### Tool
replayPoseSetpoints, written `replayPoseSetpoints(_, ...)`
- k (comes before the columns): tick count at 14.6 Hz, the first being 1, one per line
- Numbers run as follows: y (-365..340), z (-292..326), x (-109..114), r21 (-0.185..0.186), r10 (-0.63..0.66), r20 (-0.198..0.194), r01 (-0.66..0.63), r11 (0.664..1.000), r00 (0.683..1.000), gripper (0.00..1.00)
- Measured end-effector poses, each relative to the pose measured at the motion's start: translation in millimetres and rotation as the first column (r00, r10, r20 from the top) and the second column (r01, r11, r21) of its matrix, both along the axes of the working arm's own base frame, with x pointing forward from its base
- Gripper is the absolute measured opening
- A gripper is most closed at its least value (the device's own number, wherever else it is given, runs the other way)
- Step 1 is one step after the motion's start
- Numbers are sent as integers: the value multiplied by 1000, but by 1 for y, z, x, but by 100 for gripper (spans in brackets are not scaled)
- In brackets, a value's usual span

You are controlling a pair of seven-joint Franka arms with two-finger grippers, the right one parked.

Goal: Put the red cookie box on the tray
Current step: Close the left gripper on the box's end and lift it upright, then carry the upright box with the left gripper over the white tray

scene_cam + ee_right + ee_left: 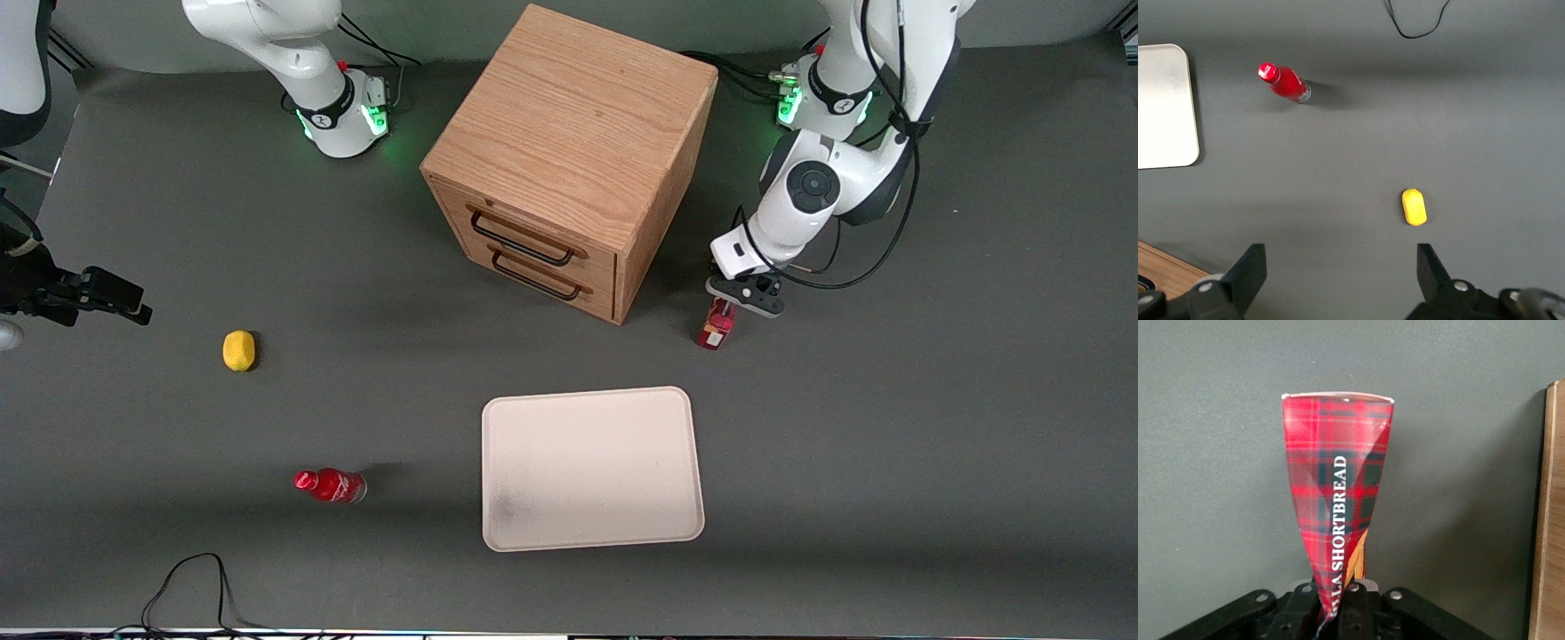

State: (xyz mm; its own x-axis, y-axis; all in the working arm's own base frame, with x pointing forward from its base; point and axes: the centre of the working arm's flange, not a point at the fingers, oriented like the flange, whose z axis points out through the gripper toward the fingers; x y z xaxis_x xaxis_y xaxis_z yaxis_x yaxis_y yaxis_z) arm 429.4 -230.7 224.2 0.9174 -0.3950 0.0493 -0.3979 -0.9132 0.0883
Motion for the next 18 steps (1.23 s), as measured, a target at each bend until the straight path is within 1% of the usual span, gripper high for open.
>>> replayPoseSetpoints(5,1,7,2,3,1,0,-1,1000,1000,7)
replayPoseSetpoints(7,3,25,8,14,3,-15,-3,1000,1000,7)
replayPoseSetpoints(8,3,39,13,23,5,-29,-4,1000,1000,7)
replayPoseSetpoints(10,8,81,27,41,15,-60,-13,999,998,7)
replayPoseSetpoints(13,23,164,54,59,50,-99,-45,997,994,7)
replayPoseSetpoints(15,44,224,76,61,91,-110,-85,995,990,7)
replayPoseSetpoints(18,88,304,102,49,143,-105,-139,989,984,7)
